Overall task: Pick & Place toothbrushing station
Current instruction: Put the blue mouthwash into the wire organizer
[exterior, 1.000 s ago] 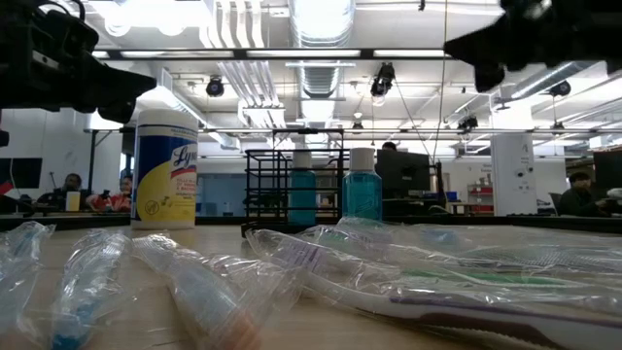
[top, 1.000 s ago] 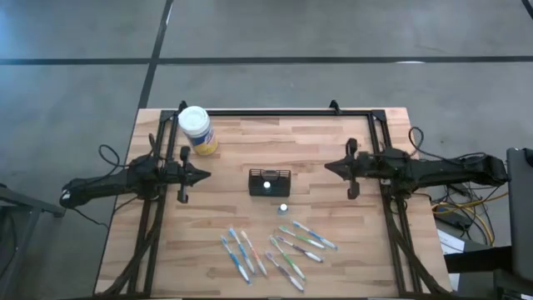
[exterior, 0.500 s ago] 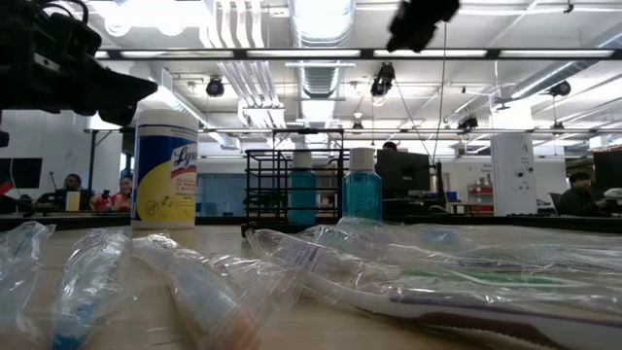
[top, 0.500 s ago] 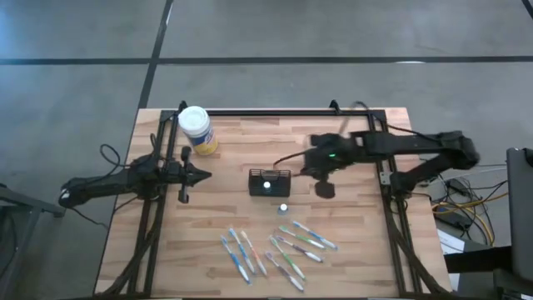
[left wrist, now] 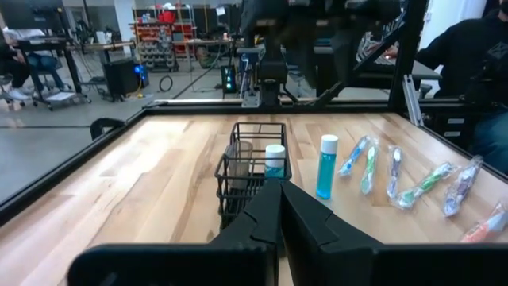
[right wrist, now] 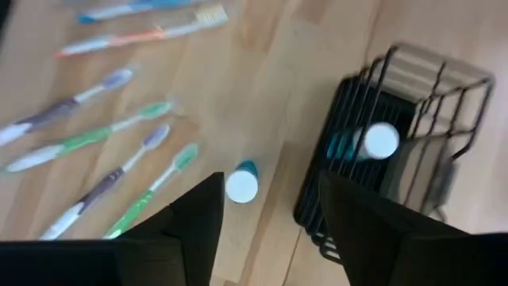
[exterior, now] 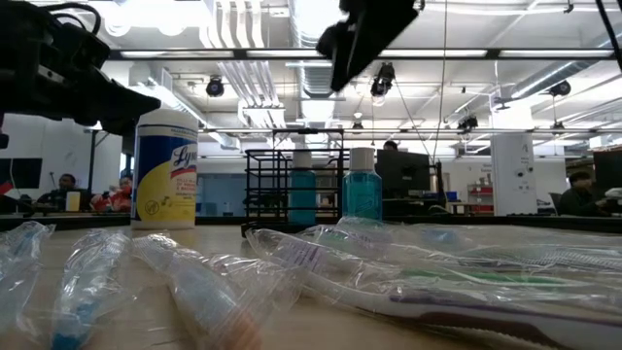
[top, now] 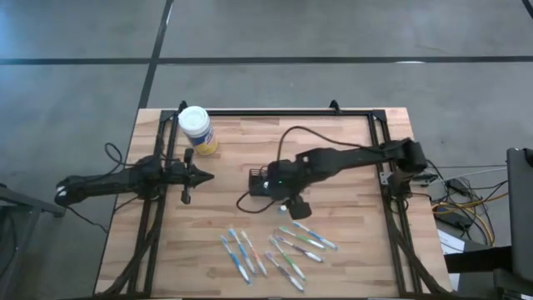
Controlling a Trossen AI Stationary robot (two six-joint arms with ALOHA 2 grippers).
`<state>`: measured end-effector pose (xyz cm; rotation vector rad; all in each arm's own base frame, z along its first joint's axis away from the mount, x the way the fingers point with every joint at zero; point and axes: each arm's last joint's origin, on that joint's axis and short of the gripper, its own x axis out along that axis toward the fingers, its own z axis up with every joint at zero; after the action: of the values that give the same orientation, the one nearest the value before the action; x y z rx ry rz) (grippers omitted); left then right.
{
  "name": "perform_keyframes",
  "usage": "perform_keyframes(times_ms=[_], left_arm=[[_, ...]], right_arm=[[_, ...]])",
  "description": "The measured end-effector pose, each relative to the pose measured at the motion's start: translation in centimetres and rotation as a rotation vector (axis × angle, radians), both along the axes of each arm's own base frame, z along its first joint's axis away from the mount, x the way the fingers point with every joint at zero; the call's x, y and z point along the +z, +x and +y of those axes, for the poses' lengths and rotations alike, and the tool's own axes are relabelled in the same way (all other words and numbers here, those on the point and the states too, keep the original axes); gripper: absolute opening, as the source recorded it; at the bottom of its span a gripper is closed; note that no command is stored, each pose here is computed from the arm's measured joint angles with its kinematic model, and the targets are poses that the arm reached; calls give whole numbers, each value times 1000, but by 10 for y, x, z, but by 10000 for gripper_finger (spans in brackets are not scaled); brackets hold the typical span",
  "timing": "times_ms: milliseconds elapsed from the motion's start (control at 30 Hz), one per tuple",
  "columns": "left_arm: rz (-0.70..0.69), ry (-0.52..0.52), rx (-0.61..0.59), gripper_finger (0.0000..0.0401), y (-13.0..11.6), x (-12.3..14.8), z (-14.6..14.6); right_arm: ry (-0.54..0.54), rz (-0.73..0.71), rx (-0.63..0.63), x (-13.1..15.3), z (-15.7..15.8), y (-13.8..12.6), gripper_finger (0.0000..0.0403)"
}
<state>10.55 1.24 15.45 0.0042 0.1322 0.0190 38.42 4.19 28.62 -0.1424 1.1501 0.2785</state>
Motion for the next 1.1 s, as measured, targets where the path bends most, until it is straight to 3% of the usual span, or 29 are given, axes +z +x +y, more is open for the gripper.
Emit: perform_keyframes(times_ms=[200,1100], left_arm=[[21,-2,-1,12,1,-2,0],[27,3,-3,12,1,-2,0]], right_arm=[[4,62,-24,-21,2,5,219],[16,103,-42,-66,22,13,219]])
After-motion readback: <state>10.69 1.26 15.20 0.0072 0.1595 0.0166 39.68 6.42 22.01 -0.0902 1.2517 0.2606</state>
